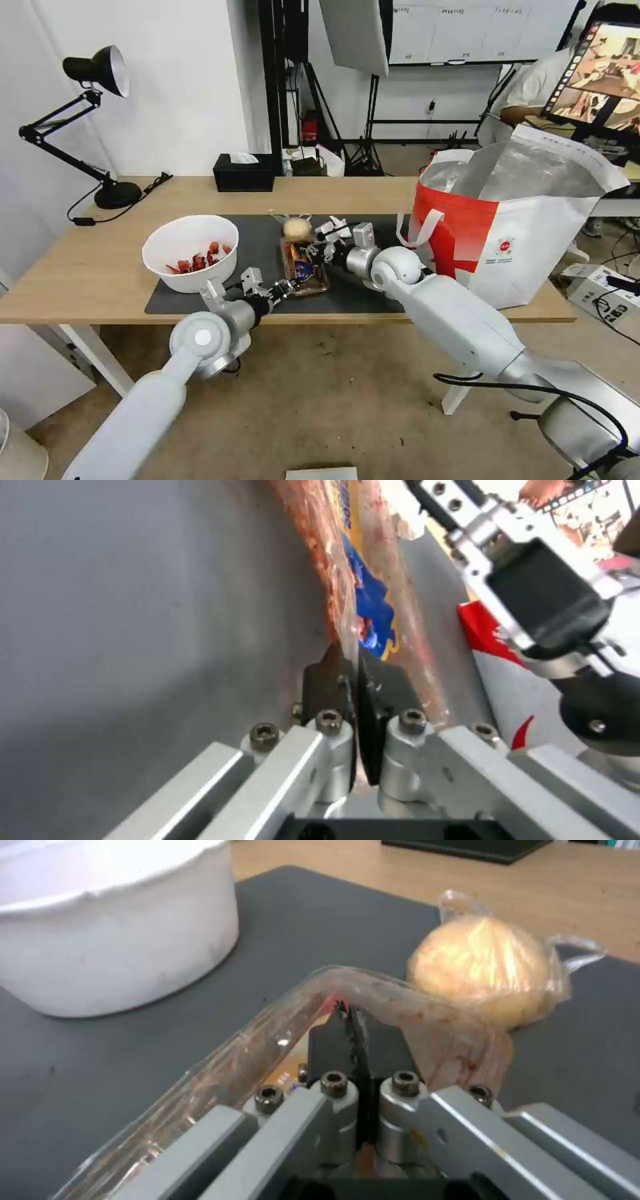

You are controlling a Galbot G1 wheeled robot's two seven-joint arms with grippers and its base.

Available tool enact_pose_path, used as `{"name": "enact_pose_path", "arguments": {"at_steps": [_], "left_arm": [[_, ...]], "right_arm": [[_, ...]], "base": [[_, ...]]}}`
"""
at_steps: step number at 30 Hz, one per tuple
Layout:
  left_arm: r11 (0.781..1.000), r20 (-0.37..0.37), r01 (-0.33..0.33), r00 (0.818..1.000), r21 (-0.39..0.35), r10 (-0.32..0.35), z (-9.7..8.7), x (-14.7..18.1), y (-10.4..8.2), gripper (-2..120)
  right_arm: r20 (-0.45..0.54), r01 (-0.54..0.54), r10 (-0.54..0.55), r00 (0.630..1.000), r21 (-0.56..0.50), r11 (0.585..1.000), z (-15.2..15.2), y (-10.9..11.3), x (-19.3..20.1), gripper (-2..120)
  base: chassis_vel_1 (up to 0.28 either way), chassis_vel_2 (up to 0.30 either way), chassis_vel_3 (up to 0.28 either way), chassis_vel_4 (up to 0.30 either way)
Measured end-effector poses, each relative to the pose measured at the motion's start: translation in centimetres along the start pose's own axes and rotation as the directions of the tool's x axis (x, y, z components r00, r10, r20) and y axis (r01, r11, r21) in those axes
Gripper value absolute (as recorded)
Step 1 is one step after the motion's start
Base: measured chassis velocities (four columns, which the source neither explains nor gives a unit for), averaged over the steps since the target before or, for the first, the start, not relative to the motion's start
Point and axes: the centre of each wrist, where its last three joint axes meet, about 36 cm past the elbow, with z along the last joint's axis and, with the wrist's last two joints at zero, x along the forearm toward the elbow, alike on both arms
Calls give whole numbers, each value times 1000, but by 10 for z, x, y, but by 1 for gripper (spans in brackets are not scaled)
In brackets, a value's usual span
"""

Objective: Pick up the trash from the table and place it into the takeout bag.

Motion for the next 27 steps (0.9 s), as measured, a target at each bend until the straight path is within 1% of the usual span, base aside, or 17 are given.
{"name": "enact_pose_path", "arguments": {"at_steps": [2,4,5,7,8,10,11,13,15,16,18,19,22,23,25,26,27], "left_arm": [[1000,7,-6,1000,-1,6,-1,2,-2,0],[1000,18,-13,1000,-1,13,-1,4,-5,0],[1000,18,-13,1000,-1,13,-1,4,-5,0],[1000,39,-30,999,-3,30,-3,13,-10,0],[1000,39,-30,999,-3,30,-3,13,-10,0],[999,56,-46,997,-7,46,-5,20,-14,0],[999,63,-52,997,-10,52,-5,23,-16,0],[998,69,-55,996,-13,56,-5,25,-17,0],[998,97,-60,993,-32,63,-8,32,-20,0],[998,97,-60,993,-32,63,-8,32,-20,0],[997,115,-63,991,-43,68,-11,37,-22,0],[997,115,-63,991,-43,68,-11,37,-22,0],[994,158,-72,984,-84,85,-20,47,-27,0],[994,158,-72,984,-84,85,-20,47,-27,0],[988,189,-76,977,-134,101,-30,50,-31,0],[988,189,-76,977,-134,101,-30,50,-31,0],[982,206,-79,972,-171,114,-36,51,-33,0]], "right_arm": [[24,5,-5,1000,-7,1000,-5,1,6,0],[75,10,-8,997,-26,1000,-10,3,16,0],[75,10,-8,997,-26,1000,-10,3,16,0],[194,-7,17,981,-51,999,-17,8,35,0],[194,-7,17,981,-51,999,-17,8,35,0],[273,-48,65,960,-68,997,-18,13,51,0],[298,-60,78,951,-71,996,-18,15,58,0],[314,-69,88,945,-73,995,-17,16,63,0],[361,-101,125,924,-85,991,-11,26,87,2],[361,-101,125,924,-85,991,-11,26,87,2],[379,-120,147,914,-92,988,-5,35,108,11],[379,-120,147,914,-92,988,-5,35,108,11],[371,-171,186,910,-74,983,20,55,157,28],[371,-171,186,910,-74,983,20,55,157,28],[364,-196,202,909,-55,979,32,68,183,38],[364,-196,202,909,-55,979,32,68,183,38],[358,-209,210,910,-41,977,40,77,196,44]], "base": [[0,0,0,0],[0,0,0,0],[0,0,0,0],[0,0,0,0],[0,0,0,0],[0,0,0,0],[0,0,0,0],[0,0,0,0],[0,0,0,0],[0,0,0,0],[0,0,0,0],[0,0,0,0],[0,0,0,0],[0,0,0,0],[0,0,0,0],[0,0,0,0],[0,0,0,0]]}}
